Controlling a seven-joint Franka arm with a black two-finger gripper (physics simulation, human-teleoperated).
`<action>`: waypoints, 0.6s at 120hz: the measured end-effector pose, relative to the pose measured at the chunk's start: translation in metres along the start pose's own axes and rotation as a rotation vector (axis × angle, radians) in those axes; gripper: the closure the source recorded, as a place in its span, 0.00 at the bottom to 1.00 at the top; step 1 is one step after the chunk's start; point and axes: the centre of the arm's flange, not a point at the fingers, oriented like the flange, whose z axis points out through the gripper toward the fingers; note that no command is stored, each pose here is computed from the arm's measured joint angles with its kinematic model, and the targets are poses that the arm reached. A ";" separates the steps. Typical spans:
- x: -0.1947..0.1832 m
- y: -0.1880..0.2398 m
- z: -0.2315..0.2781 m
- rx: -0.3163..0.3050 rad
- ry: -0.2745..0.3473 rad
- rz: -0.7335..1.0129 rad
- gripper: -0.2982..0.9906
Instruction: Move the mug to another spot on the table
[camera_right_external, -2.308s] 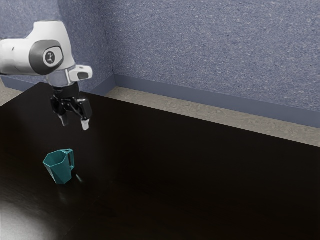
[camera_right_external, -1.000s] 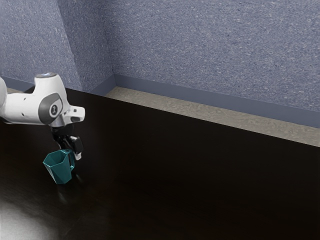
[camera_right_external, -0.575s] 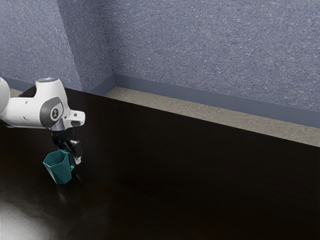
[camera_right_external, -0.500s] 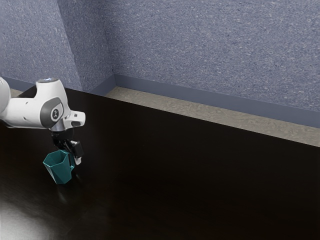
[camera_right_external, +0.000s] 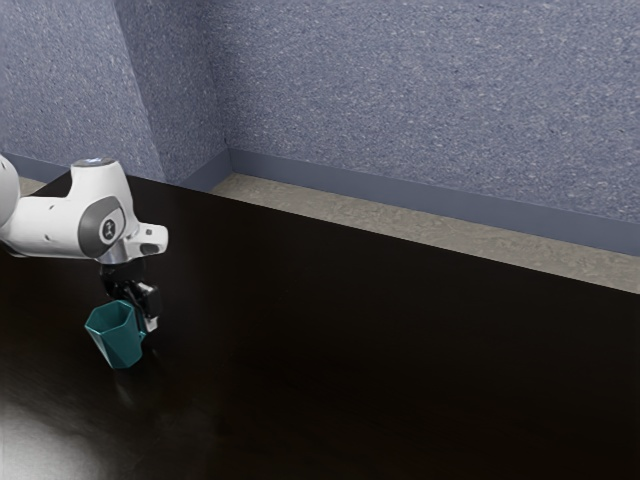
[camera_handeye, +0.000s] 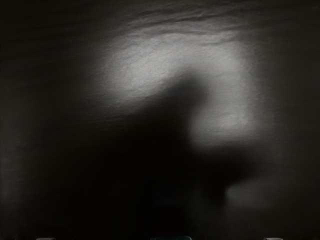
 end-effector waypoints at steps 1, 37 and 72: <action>0.000 0.000 0.000 0.000 0.000 0.000 0.36; 0.001 0.002 0.005 0.026 -0.025 0.018 0.52; 0.005 0.005 0.001 0.056 -0.060 0.014 0.63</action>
